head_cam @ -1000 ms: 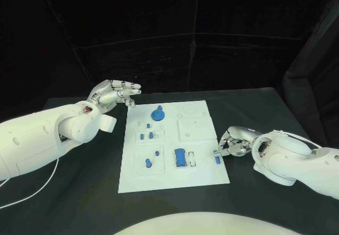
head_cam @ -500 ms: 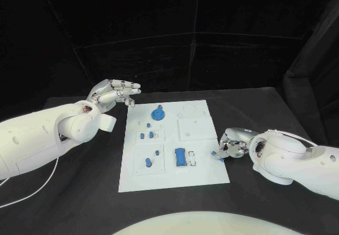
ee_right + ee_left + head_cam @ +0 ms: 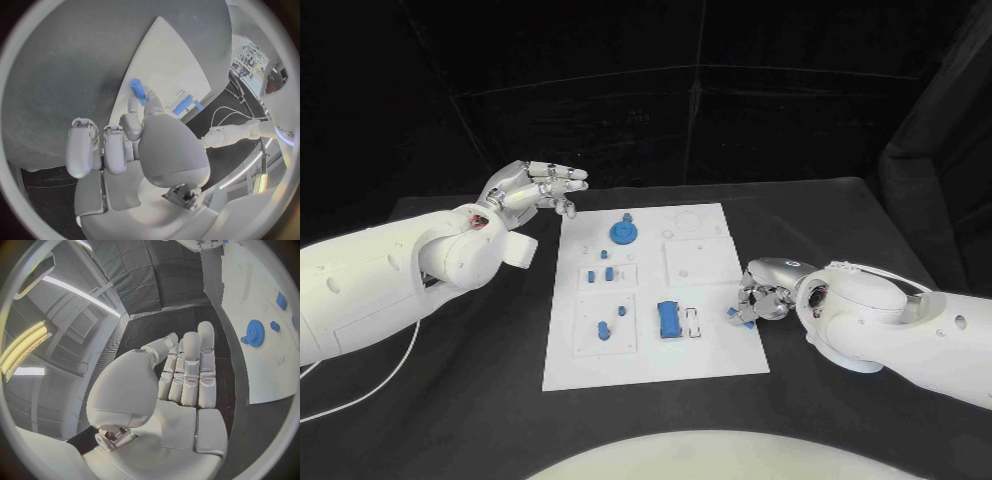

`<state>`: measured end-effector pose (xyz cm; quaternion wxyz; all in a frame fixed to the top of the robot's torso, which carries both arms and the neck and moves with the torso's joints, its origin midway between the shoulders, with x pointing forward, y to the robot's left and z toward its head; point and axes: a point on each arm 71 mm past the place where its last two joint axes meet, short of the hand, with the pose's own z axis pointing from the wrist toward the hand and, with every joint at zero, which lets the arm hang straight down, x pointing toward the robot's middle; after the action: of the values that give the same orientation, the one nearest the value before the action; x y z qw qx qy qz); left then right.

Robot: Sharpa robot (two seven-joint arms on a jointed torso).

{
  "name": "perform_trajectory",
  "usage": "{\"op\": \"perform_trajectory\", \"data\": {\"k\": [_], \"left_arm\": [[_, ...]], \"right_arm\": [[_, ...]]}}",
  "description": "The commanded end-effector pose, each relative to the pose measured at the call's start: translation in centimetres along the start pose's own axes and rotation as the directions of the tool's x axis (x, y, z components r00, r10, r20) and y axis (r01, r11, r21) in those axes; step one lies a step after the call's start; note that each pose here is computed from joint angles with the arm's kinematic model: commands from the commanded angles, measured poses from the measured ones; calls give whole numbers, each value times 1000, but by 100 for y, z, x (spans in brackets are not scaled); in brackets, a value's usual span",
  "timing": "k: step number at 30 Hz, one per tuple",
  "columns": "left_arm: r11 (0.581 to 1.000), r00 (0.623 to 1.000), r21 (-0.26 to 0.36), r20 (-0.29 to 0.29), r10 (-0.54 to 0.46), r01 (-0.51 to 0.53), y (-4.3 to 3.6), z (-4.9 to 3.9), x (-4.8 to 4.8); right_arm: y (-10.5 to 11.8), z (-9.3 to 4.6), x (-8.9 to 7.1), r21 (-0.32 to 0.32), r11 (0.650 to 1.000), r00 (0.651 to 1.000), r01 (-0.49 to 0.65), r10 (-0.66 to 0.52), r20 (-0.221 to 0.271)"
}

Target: Assemble the parts on the task board

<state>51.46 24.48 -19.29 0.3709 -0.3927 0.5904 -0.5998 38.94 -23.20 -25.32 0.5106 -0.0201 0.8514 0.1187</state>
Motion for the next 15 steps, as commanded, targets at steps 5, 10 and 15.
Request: {"op": "perform_trajectory", "data": {"k": [5,10,15], "left_arm": [[1000,1000,3,-9,-7,7,-12,-6,-1],[1000,1000,2,-10,-8,8,-11,-7,-3],[1000,1000,0,-11,-8,8,-9,-7,0]], "right_arm": [[21,23,99,11,988,988,152,-151,-42],[49,26,113,7,984,983,181,-180,-45],[66,23,117,7,987,986,161,-161,-45]]}}
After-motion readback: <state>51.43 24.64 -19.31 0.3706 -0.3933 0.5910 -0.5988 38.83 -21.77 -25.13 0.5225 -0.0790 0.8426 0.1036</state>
